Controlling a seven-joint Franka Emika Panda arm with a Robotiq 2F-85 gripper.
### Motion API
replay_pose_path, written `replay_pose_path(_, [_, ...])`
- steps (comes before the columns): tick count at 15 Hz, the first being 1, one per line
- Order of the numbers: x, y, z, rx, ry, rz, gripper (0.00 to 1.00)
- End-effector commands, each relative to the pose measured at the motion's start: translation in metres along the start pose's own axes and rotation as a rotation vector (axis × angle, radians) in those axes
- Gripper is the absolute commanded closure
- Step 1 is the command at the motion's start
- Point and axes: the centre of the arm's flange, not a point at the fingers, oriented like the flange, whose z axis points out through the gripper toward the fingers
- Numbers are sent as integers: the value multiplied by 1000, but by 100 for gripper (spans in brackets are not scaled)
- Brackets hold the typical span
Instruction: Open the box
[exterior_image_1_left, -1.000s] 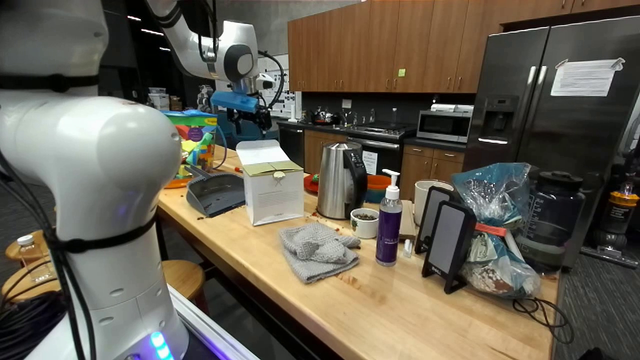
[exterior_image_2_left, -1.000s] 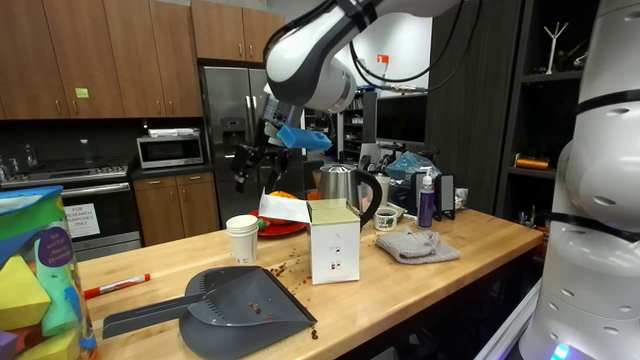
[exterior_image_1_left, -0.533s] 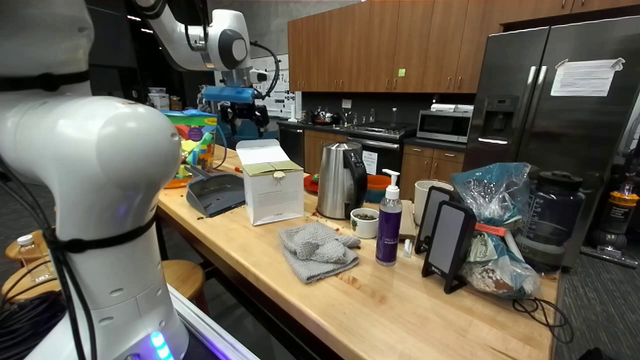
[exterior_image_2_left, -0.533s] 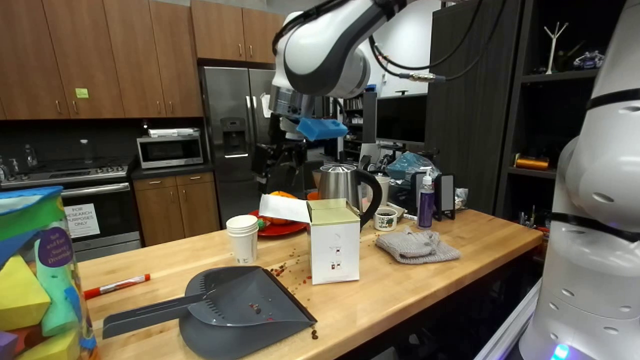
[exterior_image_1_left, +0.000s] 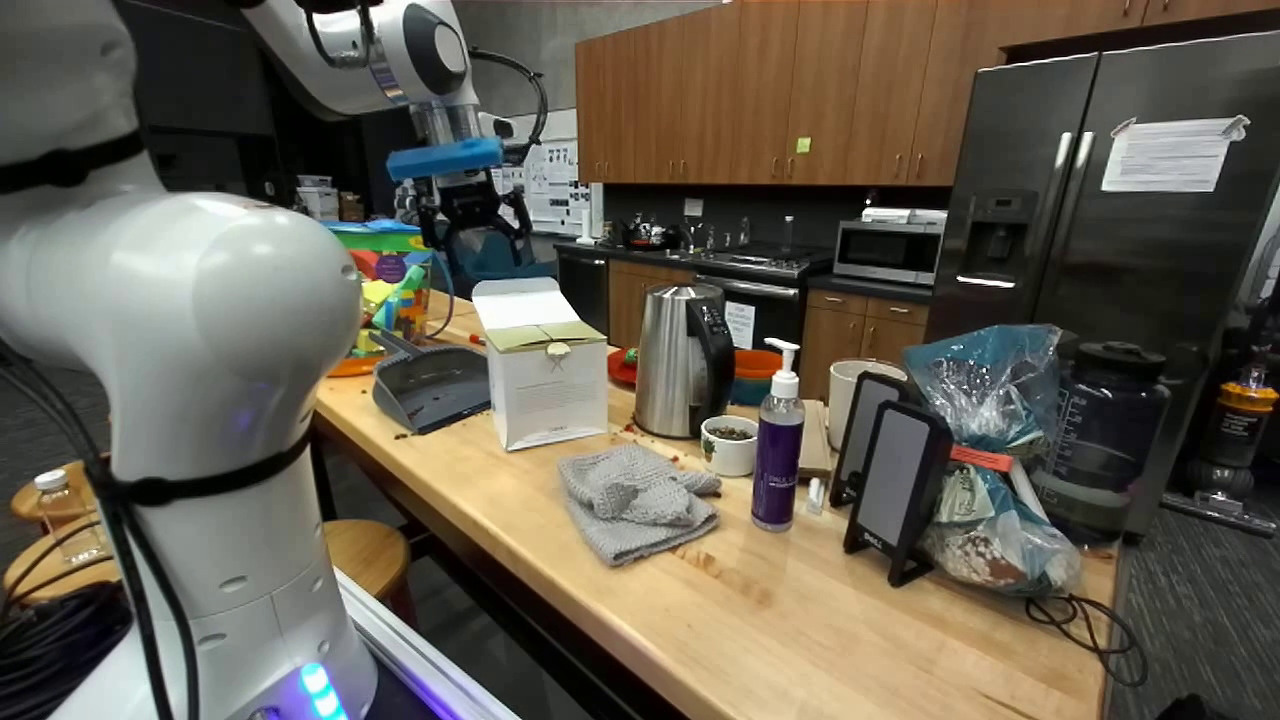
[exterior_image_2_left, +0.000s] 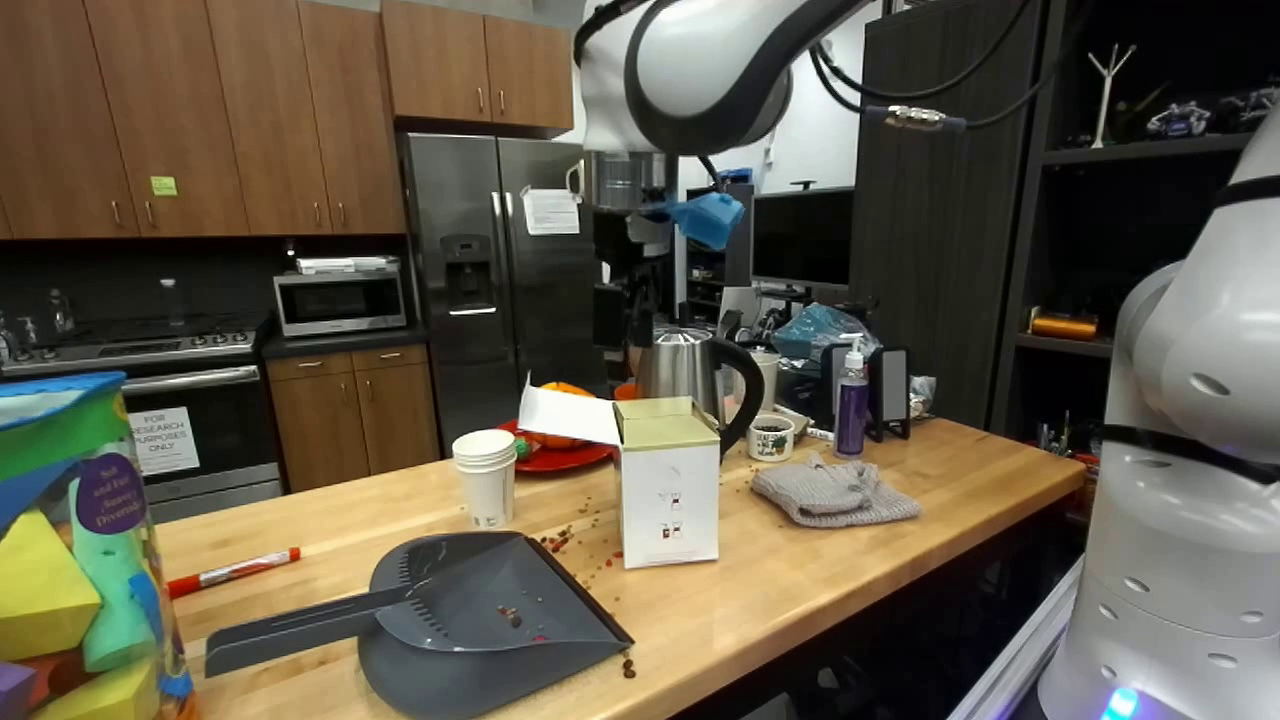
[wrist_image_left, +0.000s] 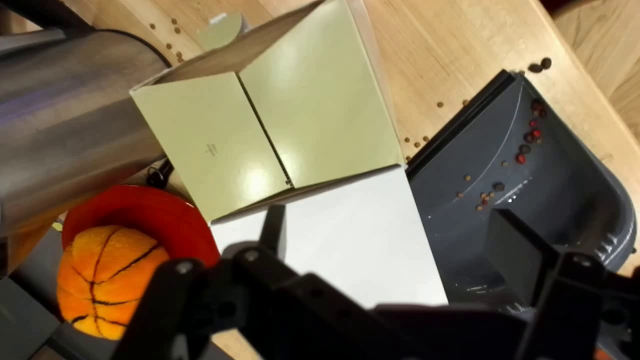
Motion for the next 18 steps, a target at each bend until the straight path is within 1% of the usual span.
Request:
replay_pose_path(1, [-31,3,-7,-35,-13,-74,0])
replay_pose_path(5, [-50,2,-2,-30,-4,-86,0])
replay_pose_path(11, [-80,11,2,-29,8,-43,0])
replay_pose_path(18, [-100,19,3,-28,22,-2,0])
